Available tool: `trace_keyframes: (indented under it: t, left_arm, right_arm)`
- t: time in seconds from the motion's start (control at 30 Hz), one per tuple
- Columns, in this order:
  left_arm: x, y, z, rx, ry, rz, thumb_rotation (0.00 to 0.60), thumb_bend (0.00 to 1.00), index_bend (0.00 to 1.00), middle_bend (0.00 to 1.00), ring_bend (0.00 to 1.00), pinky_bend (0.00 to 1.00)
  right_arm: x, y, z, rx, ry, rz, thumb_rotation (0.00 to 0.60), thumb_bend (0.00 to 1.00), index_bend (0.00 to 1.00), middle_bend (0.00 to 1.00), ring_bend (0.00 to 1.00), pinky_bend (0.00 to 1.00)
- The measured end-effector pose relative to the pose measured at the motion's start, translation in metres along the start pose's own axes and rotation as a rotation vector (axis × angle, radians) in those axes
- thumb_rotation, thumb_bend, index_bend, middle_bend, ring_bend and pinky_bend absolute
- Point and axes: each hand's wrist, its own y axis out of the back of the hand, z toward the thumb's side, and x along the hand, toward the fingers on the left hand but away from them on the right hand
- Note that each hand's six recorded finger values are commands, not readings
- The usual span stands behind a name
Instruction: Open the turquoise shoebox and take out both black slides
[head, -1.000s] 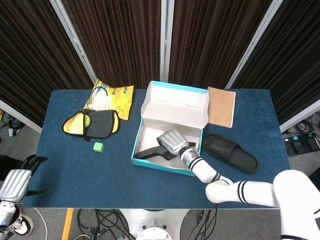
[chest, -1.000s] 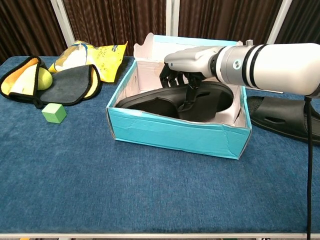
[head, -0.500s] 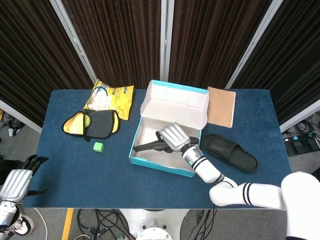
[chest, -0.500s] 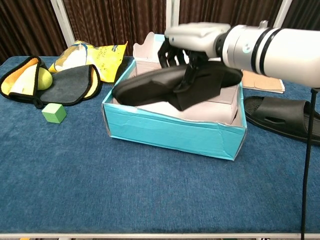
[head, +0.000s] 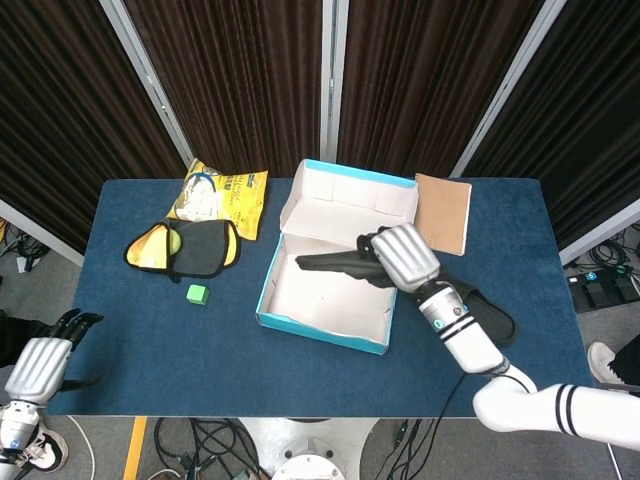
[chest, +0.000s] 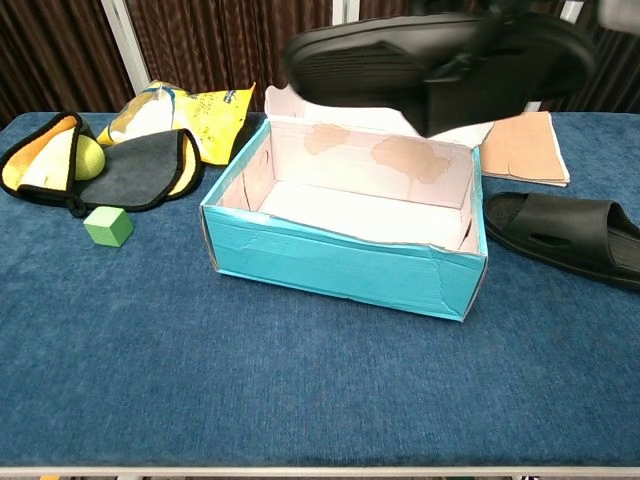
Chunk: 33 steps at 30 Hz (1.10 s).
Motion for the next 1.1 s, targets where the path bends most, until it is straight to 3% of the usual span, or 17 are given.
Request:
trace_keyframes:
  t: [0.27,0.4,0.6,0.8,1.1]
  left_arm:
    - [0.003,-0.003,0.010,0.004,-0.023,-0.010,0.600,0.00,0.16,0.15,0.08,0.29]
    - [0.003,-0.003,0.015,0.006,-0.035,-0.010,0.600,0.00,0.16,0.15,0.08,0.29]
    - [0.003,-0.003,0.020,0.011,-0.043,-0.014,0.600,0.00,0.16,0.15,0.08,0.29]
    - [0.005,-0.005,0.021,0.009,-0.043,-0.017,0.600,0.00,0.16,0.15,0.08,0.29]
    - [0.005,-0.004,0.025,0.008,-0.050,-0.015,0.600,0.00,0.16,0.15,0.08,0.29]
  right_arm:
    - [0.069,-0.001,-0.059,-0.014,-0.159,0.055,0.600,0.39,0.76,0.66,0.56,0.76]
    - [0.088,-0.005,-0.082,-0.055,-0.220,0.052,0.600,0.39,0.76,0.66,0.56,0.76]
    - [0.099,-0.015,-0.123,-0.102,-0.325,0.044,0.600,0.39,0.76,0.66,0.56,0.76]
    - [0.106,-0.041,-0.158,-0.175,-0.423,0.074,0.600,0.39,0.76,0.66,0.56,0.76]
    - [0.098,-0.056,-0.167,-0.360,-0.446,0.065,0.600,0.39,0.76,0.66,0.56,0.76]
